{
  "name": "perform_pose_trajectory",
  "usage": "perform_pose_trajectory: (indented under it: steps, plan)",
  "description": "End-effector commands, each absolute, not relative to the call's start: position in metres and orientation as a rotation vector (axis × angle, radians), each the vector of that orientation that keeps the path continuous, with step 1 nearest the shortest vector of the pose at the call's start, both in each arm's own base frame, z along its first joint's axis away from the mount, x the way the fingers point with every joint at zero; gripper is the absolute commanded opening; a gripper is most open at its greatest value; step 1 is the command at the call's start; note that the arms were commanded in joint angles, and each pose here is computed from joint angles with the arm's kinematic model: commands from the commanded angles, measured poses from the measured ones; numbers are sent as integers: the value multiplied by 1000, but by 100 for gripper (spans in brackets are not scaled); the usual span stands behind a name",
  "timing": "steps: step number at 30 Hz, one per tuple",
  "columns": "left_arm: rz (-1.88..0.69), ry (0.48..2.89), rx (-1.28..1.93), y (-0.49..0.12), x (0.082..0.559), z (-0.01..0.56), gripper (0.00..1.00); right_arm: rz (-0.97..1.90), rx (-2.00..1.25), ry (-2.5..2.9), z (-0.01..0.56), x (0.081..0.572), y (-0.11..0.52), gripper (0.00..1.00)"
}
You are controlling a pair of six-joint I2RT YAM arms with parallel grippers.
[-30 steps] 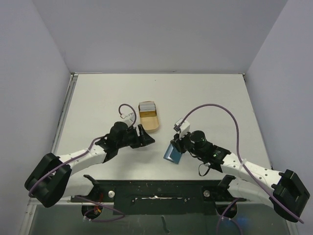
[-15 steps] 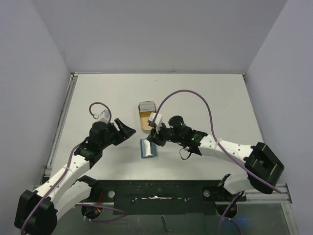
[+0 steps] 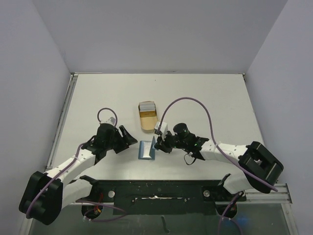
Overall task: Put the credit cards into the card holder
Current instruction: Open the card holder at the center of the board.
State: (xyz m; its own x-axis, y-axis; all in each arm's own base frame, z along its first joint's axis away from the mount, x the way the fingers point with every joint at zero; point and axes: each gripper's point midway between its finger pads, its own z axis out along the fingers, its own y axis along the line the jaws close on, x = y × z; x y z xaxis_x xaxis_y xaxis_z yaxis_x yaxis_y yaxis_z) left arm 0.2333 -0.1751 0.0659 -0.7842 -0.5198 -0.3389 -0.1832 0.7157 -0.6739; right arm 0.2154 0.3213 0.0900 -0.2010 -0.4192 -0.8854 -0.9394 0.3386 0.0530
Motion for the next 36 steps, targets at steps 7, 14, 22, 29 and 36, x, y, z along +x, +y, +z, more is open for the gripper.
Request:
perform_pose_trajectory:
  steps: [7,14,22,29,36]
  plan:
    - [-1030,2353,-395,-209,247,80,62,717,-1054,1765,89,226,288,3]
    - [-1136,2326,-354,-228,244,80,61,700,-1019,1771,92,230,283,3]
    - [-1154,2334,-324,-232,243,71,58,701,-1015,1781,93,231,282,4]
    - [-1182,2319,-307,-234,241,72,39,701,-989,1814,90,231,280,5]
    - [-1170,2315,-298,-232,239,68,25,683,-936,1843,89,231,273,7]
